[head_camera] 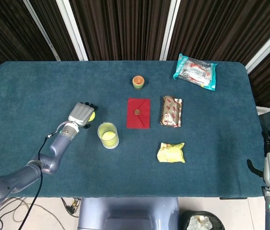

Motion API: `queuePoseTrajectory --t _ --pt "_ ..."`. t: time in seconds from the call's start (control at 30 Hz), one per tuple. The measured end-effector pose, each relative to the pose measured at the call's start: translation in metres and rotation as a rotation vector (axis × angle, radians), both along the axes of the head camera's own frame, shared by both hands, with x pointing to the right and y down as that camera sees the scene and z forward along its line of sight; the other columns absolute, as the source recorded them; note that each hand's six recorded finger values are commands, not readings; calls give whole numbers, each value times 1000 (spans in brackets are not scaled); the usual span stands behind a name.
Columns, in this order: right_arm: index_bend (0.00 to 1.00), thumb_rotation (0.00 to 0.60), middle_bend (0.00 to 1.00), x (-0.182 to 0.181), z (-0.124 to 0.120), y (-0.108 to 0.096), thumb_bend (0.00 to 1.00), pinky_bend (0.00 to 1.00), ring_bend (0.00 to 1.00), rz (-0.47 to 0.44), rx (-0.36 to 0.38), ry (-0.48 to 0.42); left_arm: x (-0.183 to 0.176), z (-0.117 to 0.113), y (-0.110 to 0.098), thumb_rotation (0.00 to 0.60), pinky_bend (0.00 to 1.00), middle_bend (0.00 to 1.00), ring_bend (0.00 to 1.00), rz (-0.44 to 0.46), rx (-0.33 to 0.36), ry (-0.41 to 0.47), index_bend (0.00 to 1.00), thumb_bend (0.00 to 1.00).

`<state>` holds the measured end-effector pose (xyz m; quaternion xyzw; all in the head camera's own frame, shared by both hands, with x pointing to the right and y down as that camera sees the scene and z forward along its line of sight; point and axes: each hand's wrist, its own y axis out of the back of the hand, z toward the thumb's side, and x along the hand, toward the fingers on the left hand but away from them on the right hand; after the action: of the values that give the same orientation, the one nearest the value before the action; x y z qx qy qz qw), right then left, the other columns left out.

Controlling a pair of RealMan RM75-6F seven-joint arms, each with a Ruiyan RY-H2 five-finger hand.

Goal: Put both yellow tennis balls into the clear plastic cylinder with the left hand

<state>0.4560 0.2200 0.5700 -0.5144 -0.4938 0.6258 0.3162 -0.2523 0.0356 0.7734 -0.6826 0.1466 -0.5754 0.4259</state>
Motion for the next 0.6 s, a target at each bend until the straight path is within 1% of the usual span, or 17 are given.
queuePoseTrajectory --t 0.13,0.23,0.33,0.5,0.6 --pt "0 600 0 1 0 0 336 87 50 3 -2 -1 -4 3 0 600 557 463 386 7 -1 -21 416 377" --pt "0 600 0 1 0 0 336 87 50 5 -1 -2 -4 1 -1 600 563 472 391 0 6 -14 429 382" --pt "0 600 0 1 -1 0 336 87 50 6 0 -3 -5 -5 -5 600 563 472 391 -11 31 3 431 382" --pt "0 600 0 2 -1 0 335 87 50 10 1 -7 -9 -26 -19 600 563 458 389 -34 85 48 442 382" --pt "0 600 0 2 0 0 336 87 49 8 -1 -5 -10 -46 -27 600 563 459 386 -49 129 98 441 380"
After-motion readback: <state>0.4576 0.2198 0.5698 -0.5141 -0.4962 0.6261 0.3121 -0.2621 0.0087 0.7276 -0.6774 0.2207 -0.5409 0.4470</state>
